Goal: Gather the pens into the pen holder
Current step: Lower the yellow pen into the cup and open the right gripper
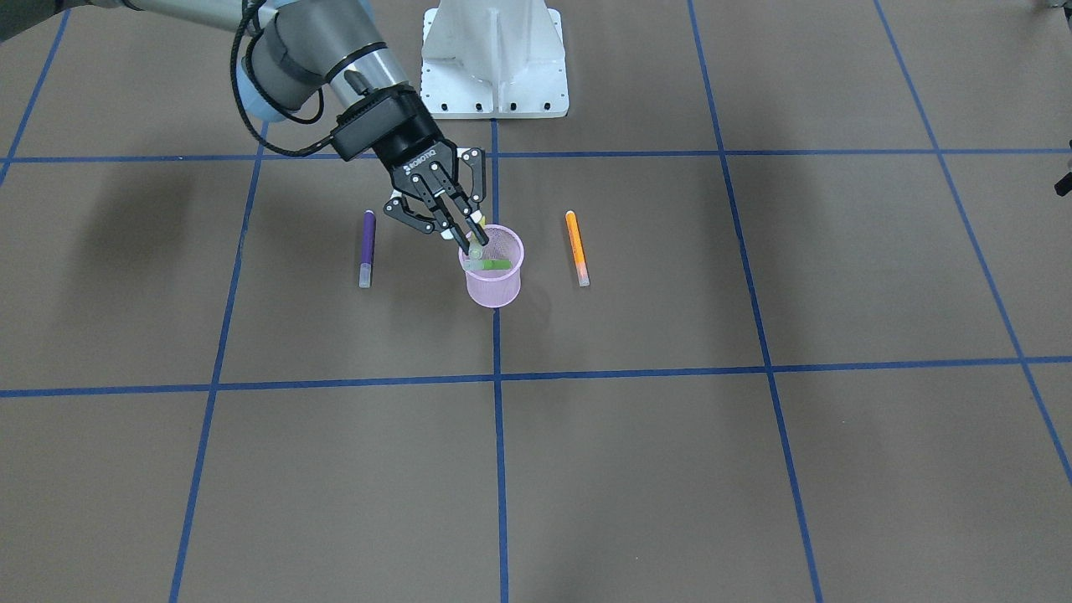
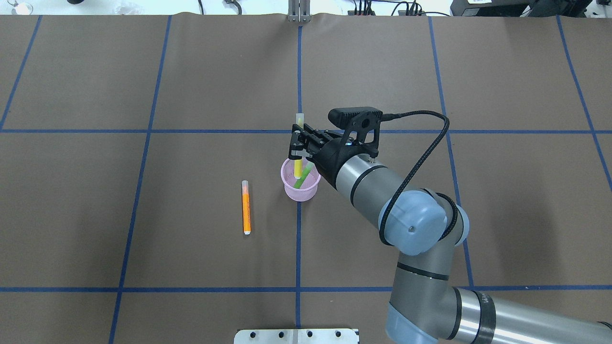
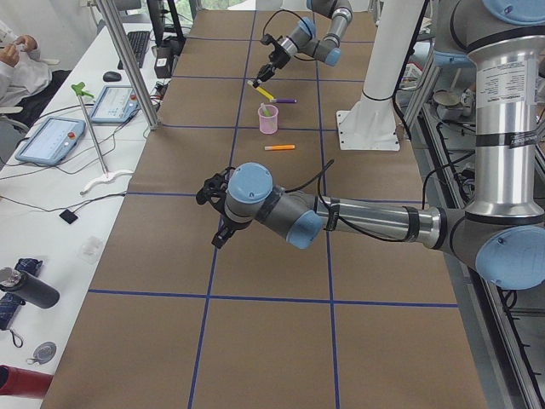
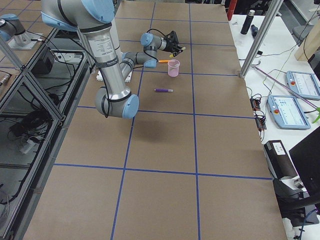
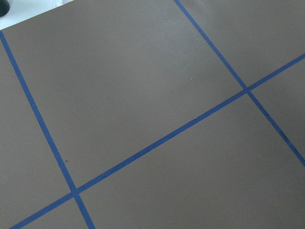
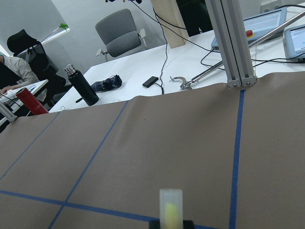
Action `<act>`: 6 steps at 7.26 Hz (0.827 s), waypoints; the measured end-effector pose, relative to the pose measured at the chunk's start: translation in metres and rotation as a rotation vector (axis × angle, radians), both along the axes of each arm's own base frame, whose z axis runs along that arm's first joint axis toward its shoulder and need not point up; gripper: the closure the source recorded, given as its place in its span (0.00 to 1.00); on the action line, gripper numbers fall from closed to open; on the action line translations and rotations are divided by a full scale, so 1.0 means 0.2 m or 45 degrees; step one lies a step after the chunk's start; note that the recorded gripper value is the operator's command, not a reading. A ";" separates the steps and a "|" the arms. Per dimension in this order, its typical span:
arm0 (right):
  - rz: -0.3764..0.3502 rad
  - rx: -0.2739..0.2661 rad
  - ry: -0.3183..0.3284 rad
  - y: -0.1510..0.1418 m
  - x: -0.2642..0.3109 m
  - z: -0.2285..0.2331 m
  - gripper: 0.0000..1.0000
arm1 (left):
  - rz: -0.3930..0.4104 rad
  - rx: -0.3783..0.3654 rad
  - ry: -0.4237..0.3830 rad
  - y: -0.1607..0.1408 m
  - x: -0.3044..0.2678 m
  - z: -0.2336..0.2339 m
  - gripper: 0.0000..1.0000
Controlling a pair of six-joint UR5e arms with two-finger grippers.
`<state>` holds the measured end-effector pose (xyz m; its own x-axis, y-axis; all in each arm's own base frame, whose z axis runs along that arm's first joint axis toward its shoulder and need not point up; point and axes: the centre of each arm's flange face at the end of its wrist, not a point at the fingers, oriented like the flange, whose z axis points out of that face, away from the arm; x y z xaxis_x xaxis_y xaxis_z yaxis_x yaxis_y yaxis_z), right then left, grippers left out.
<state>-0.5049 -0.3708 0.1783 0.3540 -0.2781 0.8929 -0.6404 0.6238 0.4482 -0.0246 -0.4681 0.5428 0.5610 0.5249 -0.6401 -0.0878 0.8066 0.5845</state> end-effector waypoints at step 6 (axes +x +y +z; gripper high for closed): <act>0.242 -0.012 0.174 0.08 -0.25 0.08 0.05 | 0.003 -0.004 0.001 0.00 0.00 0.01 0.00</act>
<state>-0.5549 -0.3545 0.1948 0.5168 -0.1867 0.8355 -0.6805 0.5026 0.5332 -0.0237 -0.4680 0.5442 0.5590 0.5245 -0.6422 -0.0891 0.8080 0.5824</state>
